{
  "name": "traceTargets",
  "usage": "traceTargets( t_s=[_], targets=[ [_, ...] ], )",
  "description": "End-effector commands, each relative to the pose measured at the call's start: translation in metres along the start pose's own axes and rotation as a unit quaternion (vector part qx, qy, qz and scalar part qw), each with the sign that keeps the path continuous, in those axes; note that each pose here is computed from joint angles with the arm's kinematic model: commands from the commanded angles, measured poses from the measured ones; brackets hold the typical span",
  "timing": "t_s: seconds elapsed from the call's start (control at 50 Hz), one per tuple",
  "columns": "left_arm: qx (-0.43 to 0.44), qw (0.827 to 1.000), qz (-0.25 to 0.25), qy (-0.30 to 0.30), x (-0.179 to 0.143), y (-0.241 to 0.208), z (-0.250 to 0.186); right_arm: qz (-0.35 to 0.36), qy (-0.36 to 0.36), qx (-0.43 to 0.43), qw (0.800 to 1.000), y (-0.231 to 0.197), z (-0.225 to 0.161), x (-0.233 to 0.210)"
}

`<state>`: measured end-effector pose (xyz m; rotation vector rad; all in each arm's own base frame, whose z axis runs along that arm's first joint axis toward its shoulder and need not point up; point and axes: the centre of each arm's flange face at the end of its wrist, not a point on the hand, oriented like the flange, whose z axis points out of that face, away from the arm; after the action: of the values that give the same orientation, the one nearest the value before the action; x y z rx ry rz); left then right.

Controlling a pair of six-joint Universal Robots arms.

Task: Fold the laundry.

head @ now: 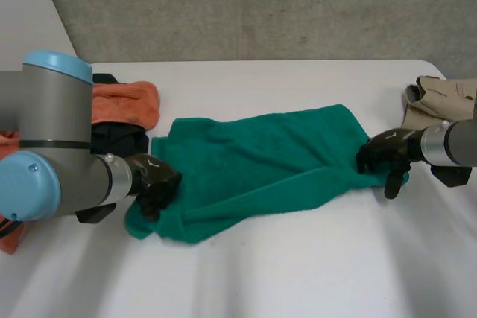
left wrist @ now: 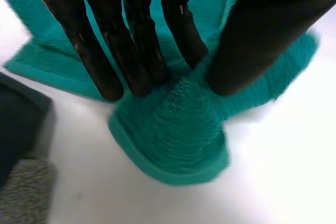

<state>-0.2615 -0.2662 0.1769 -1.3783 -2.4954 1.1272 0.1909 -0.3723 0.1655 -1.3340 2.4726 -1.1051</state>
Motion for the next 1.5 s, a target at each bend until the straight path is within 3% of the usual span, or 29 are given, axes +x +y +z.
traceTargets(
  t_s=[0.02,0.18,0.34,0.44,0.54,0.64,0.78,0.86,0.88,0.92,0.94,0.96,1.0,1.02,1.06,1.1,1.16,1.18,1.24,1.26,1.3,1.32,1.38,1.4,1.5],
  targets=[
    [0.055,0.996,0.006,-0.066,-0.008,-0.006,-0.007,0.001,0.006,-0.001,1.000,0.005,-0.003,-0.001],
    [0.056,0.996,0.025,-0.070,0.012,-0.002,-0.056,-0.003,0.045,0.037,0.998,-0.003,-0.058,0.005],
    [0.038,0.995,0.056,-0.069,0.038,0.007,-0.138,-0.092,0.040,0.017,0.995,0.003,-0.134,-0.022],
    [0.026,0.995,0.072,-0.064,0.048,0.013,-0.162,-0.133,0.018,-0.006,0.991,0.010,-0.154,-0.032],
    [0.007,0.994,0.083,-0.072,0.039,0.015,-0.139,-0.128,0.009,-0.015,0.992,0.020,-0.139,-0.027],
    [-0.009,0.992,0.086,-0.094,0.020,0.012,-0.078,-0.124,0.015,-0.012,0.992,0.021,-0.100,-0.018],
    [0.102,0.972,0.078,-0.198,-0.027,-0.043,-0.030,-0.123,0.114,0.056,0.984,-0.020,-0.063,0.005],
    [0.262,0.917,0.066,-0.294,-0.069,-0.110,-0.045,-0.133,0.212,0.195,0.948,-0.082,-0.070,0.026],
    [0.328,0.886,0.056,-0.324,-0.081,-0.134,-0.060,-0.136,0.252,0.261,0.922,-0.107,-0.079,0.037],
    [0.397,0.847,0.045,-0.349,-0.092,-0.157,-0.077,-0.138,0.295,0.337,0.883,-0.132,-0.092,0.047],
    [0.464,0.807,0.031,-0.363,-0.101,-0.174,-0.095,-0.141,0.311,0.365,0.866,-0.141,-0.098,0.051],
    [0.498,0.785,0.025,-0.367,-0.105,-0.183,-0.105,-0.144,0.342,0.428,0.824,-0.157,-0.109,0.058],
    [0.541,0.756,0.014,-0.370,-0.109,-0.192,-0.116,-0.147,0.374,0.488,0.775,-0.169,-0.120,0.068],
    [0.571,0.729,0.008,-0.377,-0.116,-0.198,-0.126,-0.151,0.401,0.537,0.727,-0.177,-0.130,0.075],
    [0.577,0.721,0.006,-0.384,-0.123,-0.199,-0.128,-0.150,0.418,0.573,0.689,-0.180,-0.136,0.079],
    [0.562,0.729,0.003,-0.391,-0.129,-0.195,-0.124,-0.142,0.420,0.593,0.672,-0.178,-0.135,0.080],
    [0.530,0.754,-0.004,-0.389,-0.130,-0.186,-0.109,-0.138,0.409,0.590,0.682,-0.174,-0.128,0.079],
    [0.508,0.771,-0.012,-0.385,-0.129,-0.178,-0.100,-0.133,0.391,0.577,0.705,-0.169,-0.117,0.076],
    [0.477,0.796,-0.019,-0.371,-0.124,-0.165,-0.086,-0.120,0.364,0.550,0.742,-0.159,-0.101,0.071],
    [0.460,0.811,-0.022,-0.360,-0.118,-0.156,-0.076,-0.110,0.343,0.528,0.769,-0.151,-0.090,0.067],
    [0.446,0.824,-0.025,-0.348,-0.112,-0.147,-0.066,-0.097,0.322,0.501,0.798,-0.141,-0.077,0.062],
    [0.432,0.838,-0.027,-0.332,-0.104,-0.137,-0.055,-0.084,0.303,0.472,0.824,-0.129,-0.065,0.056],
    [0.401,0.863,-0.030,-0.305,-0.089,-0.118,-0.036,-0.069,0.275,0.422,0.861,-0.109,-0.048,0.046],
    [0.372,0.882,-0.033,-0.285,-0.078,-0.101,-0.022,-0.062,0.256,0.387,0.884,-0.093,-0.037,0.039],
    [0.262,0.938,-0.039,-0.224,-0.036,-0.038,0.013,-0.058,0.199,0.272,0.940,-0.041,-0.009,0.012]
  ],
)
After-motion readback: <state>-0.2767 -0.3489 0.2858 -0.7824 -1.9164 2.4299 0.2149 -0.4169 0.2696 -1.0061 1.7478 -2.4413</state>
